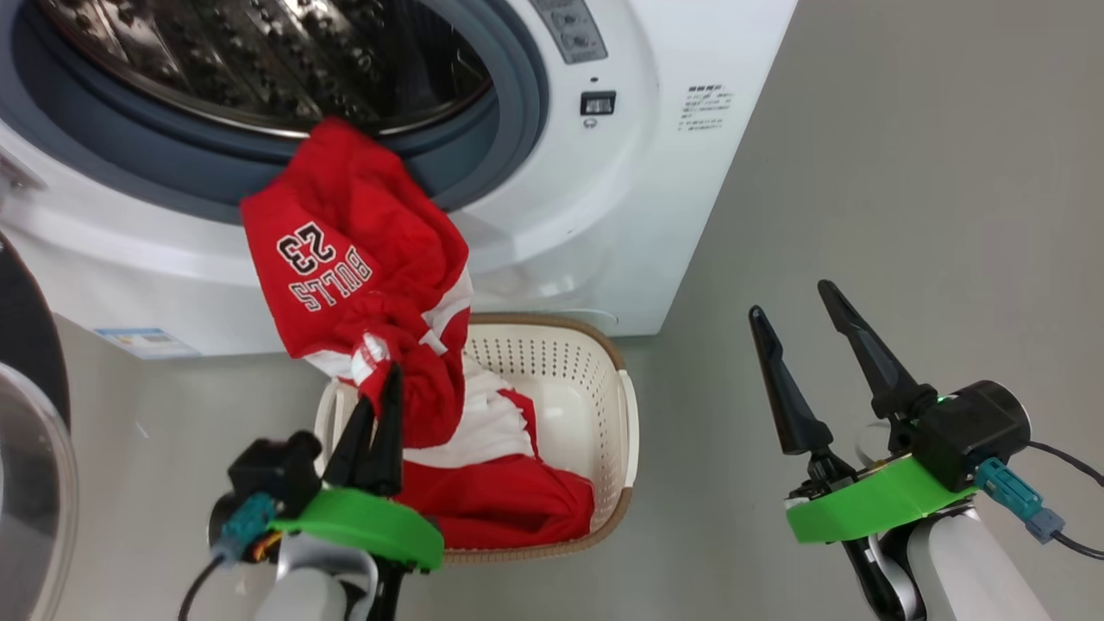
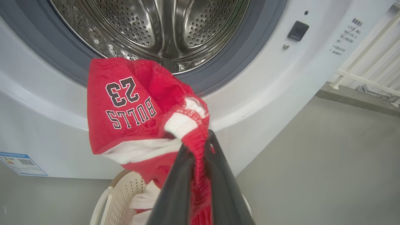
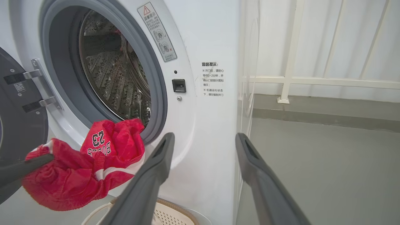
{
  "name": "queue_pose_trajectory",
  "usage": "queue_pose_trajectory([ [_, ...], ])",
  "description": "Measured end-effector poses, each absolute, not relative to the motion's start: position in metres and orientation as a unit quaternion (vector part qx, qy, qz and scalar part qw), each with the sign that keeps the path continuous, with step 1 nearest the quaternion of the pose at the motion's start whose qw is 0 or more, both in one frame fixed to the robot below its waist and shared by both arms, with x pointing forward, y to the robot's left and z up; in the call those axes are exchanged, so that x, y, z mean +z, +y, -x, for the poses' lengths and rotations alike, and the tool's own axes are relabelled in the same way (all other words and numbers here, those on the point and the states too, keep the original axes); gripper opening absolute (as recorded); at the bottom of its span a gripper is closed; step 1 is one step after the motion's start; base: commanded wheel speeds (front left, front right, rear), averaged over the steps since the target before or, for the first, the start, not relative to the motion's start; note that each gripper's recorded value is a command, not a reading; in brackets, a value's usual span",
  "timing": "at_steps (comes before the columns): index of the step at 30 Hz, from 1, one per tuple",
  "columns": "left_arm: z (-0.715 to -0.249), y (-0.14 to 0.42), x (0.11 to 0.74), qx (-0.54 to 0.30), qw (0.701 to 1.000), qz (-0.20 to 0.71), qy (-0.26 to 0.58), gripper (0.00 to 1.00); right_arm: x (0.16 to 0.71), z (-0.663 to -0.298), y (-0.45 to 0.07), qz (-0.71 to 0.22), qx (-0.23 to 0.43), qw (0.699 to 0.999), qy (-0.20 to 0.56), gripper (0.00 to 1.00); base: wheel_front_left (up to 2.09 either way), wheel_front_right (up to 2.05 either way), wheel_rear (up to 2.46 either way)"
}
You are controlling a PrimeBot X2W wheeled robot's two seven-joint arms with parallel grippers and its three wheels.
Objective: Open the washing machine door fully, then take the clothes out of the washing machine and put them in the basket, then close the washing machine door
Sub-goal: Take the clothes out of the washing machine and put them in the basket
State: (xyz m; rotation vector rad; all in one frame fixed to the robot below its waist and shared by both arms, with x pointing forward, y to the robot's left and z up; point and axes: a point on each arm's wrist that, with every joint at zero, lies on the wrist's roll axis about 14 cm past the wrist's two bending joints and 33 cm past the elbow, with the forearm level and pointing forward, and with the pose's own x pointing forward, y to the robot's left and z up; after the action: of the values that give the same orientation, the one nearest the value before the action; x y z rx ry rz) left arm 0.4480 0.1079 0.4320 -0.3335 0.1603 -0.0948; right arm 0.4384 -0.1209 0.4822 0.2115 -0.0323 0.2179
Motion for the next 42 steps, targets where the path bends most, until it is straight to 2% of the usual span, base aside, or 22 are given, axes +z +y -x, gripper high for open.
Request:
queue_pose_trajectory([
  [12, -0.463, 0.095, 0.355, -0.054, 0.962, 0.173, 0.202, 0.00, 0.464, -0.456, -0.117, -0.106, 0.113, 0.988, 0.001, 1.00, 0.00, 0.00, 0.00],
  [23, -0.456, 0.087, 0.288, -0.044, 0.934, 0.174, 0.310, 0.00, 0.444, -0.469, -0.118, -0.103, 0.113, 0.988, 0.018, 1.00, 0.00, 0.00, 0.00],
  [42, -0.437, 0.065, 0.213, -0.055, 0.887, 0.161, 0.429, 0.00, 0.417, -0.479, -0.142, -0.100, 0.082, 0.991, 0.044, 1.00, 0.00, 0.00, 0.00],
])
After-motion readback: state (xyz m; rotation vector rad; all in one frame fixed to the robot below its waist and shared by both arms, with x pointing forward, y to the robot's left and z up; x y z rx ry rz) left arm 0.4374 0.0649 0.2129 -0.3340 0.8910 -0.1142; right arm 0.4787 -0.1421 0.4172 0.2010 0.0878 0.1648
